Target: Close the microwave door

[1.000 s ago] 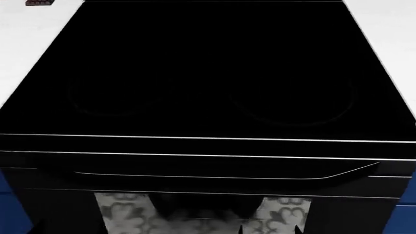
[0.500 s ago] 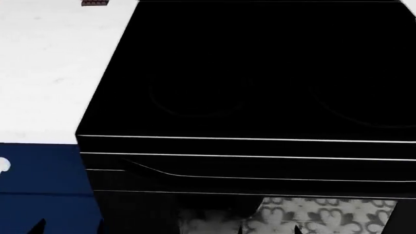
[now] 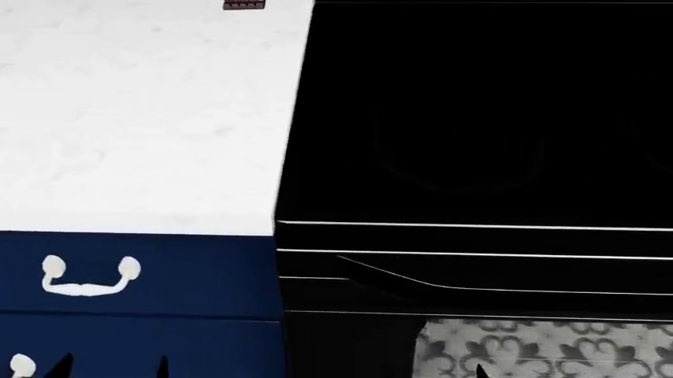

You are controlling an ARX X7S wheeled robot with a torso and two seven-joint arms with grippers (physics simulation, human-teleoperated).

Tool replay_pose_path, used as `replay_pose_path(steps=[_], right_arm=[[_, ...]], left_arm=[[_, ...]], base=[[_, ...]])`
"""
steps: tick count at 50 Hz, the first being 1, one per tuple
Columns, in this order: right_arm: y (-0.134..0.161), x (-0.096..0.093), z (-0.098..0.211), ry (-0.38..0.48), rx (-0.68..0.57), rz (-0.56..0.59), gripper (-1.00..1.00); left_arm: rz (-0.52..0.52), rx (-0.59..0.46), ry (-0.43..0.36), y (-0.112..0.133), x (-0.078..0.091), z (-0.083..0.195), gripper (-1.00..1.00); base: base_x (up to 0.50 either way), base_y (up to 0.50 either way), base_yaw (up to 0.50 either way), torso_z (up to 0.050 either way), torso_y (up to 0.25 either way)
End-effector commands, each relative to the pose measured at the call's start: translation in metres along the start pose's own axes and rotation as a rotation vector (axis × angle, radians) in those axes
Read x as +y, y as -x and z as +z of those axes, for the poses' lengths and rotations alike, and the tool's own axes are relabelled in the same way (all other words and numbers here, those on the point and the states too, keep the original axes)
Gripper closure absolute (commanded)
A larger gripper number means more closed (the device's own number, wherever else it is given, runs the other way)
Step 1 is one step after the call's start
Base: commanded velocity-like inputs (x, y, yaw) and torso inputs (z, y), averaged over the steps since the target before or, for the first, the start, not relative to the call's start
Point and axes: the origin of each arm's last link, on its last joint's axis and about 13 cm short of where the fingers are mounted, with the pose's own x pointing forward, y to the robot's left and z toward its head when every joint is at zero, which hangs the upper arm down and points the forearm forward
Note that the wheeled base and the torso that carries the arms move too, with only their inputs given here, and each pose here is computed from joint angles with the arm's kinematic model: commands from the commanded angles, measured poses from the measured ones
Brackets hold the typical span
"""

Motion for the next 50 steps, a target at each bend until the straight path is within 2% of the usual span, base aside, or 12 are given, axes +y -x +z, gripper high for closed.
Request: replay_pose_path(steps=[1,10,22,28,29,31,33,43,45,48,49,50], right_arm=[[0.0,0.0,0.0,0.0,0.001,-0.001,-1.0],[-0.001,-0.001,0.0,-0.01,-0.002,-0.013,-1.0],[0.0,0.001,-0.001,0.029,0.007,-0.01,-1.0],[-0.001,0.003,-0.001,0.112,0.0,-0.033,-1.0],[0.0,0.003,0.0,0.126,-0.02,-0.041,-1.0],[0.004,0.005,0.008,0.155,-0.077,-0.024,-1.0],[0.01,0.008,0.019,0.222,-0.173,-0.016,-1.0],[0.024,0.009,0.056,0.321,-0.397,-0.067,-1.0],[0.027,0.01,0.061,0.337,-0.439,-0.073,-1.0],[0.028,0.01,0.063,0.342,-0.451,-0.071,-1.0],[0.035,0.014,0.074,0.362,-0.538,-0.06,-1.0],[0.037,0.015,0.077,0.376,-0.557,-0.061,-1.0]], left_arm=[[0.0,0.0,0.001,0.0,0.0,0.0,-1.0],[0.0,0.0,0.0,0.0,0.0,0.0,-1.0],[0.0,-0.005,-0.009,0.0,0.0,0.0,-1.0],[-0.009,-0.049,-0.086,0.003,-0.002,0.004,-1.0],[0.005,-0.069,-0.182,0.002,-0.003,0.007,-1.0],[0.03,-0.138,-0.291,0.005,-0.005,0.018,-1.0],[0.04,-0.199,-0.347,0.009,-0.006,0.026,-1.0],[0.164,-0.393,-0.448,0.03,0.0,0.06,-1.0],[0.171,-0.466,-0.505,0.037,-0.003,0.075,-1.0],[0.171,-0.475,-0.523,0.038,-0.004,0.077,-1.0],[0.214,-0.55,-0.616,0.046,-0.007,0.091,-1.0],[0.21,-0.598,-0.603,0.051,-0.008,0.098,-1.0]], base=[[0.0,0.5,0.0,0.0,0.0],[0.0,0.5,0.0,0.0,0.0],[0.0,0.0,0.0,0.0,0.0],[0.0,0.0,0.0,0.0,0.0],[0.0,0.0,0.0,0.0,0.0],[0.0,0.0,0.0,0.0,0.0],[0.0,0.0,0.0,0.0,0.0],[0.0,0.0,0.0,0.0,0.0],[0.0,0.0,0.0,0.0,0.0],[0.0,0.0,0.0,0.0,0.0],[0.0,0.0,0.0,0.0,0.0],[0.0,0.0,0.0,0.0,0.0]])
